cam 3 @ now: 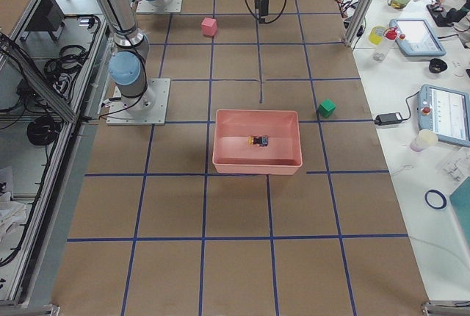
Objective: Align button upright
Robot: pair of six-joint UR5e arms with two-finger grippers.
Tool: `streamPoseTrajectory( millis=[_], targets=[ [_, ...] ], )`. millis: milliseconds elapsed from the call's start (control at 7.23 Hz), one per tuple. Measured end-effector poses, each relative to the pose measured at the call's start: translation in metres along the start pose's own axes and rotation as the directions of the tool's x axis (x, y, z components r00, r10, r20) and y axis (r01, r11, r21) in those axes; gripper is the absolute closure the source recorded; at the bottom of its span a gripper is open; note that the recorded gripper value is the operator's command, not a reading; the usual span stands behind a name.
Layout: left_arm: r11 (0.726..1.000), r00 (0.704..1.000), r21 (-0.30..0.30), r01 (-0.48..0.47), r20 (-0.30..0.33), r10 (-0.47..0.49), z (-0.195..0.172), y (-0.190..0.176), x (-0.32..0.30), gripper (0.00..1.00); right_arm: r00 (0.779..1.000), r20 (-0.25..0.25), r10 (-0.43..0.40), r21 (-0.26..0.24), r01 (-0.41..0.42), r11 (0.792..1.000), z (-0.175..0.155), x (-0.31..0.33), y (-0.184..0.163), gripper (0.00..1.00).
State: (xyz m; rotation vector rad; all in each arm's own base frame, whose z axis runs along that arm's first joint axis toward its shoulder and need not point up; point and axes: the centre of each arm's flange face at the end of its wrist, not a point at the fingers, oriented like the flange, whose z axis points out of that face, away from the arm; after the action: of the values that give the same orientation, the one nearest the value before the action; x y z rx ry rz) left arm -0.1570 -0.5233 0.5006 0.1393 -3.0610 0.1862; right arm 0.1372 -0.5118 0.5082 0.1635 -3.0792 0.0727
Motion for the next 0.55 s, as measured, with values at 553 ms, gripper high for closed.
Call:
streamPoseTrajectory(
  millis=[553],
  targets=[
    [1.0,1.0,-0.001,-0.006,-0.024,0.006,-0.0027,0.0034,-0.0018,0.0,1.0,-0.012,0.0,-0.007,0.0,1.0,0.0036,0.0019,-0.0019,0.0]
  ],
)
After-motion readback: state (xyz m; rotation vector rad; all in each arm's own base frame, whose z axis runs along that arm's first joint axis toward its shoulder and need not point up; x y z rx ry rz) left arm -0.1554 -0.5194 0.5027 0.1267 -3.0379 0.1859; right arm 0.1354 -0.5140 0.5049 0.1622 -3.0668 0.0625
